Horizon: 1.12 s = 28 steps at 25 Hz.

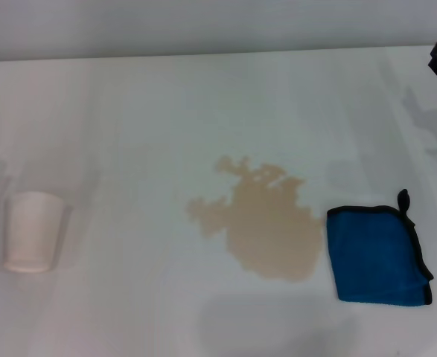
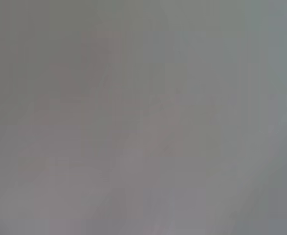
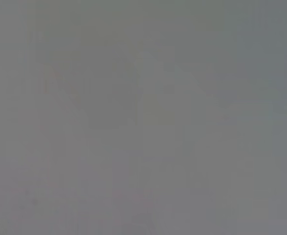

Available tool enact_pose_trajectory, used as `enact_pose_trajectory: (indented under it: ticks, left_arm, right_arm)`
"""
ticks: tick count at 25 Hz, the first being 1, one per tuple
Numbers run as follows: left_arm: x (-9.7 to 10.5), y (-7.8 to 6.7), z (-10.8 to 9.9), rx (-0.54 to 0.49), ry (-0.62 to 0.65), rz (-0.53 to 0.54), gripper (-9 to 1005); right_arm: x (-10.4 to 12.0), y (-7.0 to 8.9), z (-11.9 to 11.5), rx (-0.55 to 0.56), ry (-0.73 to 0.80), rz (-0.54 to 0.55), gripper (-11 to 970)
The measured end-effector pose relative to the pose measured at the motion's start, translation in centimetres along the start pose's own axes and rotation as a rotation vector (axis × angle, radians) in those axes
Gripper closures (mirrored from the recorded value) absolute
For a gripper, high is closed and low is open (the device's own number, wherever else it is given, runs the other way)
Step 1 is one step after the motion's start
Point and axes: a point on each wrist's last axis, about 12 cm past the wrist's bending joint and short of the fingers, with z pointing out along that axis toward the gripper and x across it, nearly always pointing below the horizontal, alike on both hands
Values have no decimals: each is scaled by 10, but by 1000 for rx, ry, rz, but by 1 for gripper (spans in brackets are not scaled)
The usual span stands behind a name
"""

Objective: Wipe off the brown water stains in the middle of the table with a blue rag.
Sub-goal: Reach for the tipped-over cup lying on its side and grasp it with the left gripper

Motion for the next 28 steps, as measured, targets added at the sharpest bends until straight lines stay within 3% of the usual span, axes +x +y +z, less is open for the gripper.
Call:
enact_pose_trajectory:
  ticks: [5,9,14,17,21,25,28]
  left_arm:
    - [-16,-3,-13,101,-72,-169,125]
    - [-34,9,-19,158,31,-283,125]
    - [-59,22,-18,186,267,-342,126]
    - [-76,27,-8,182,451,-357,183]
    - [-95,27,11,163,678,-398,190]
    - [-124,25,28,81,941,-416,196]
    - [-154,18,37,71,1015,-365,201]
  right_arm:
    - [-2,4,5,-11,-1,-4,117]
    - [-3,6,7,-17,-4,-3,117]
    - [-4,8,9,-22,-5,-4,117]
    - [-4,9,9,-26,-4,-6,117]
    - [-4,10,9,-35,-3,-7,117]
    - [-4,12,10,-47,-4,-10,117]
    - [-5,13,11,-51,-2,-10,117]
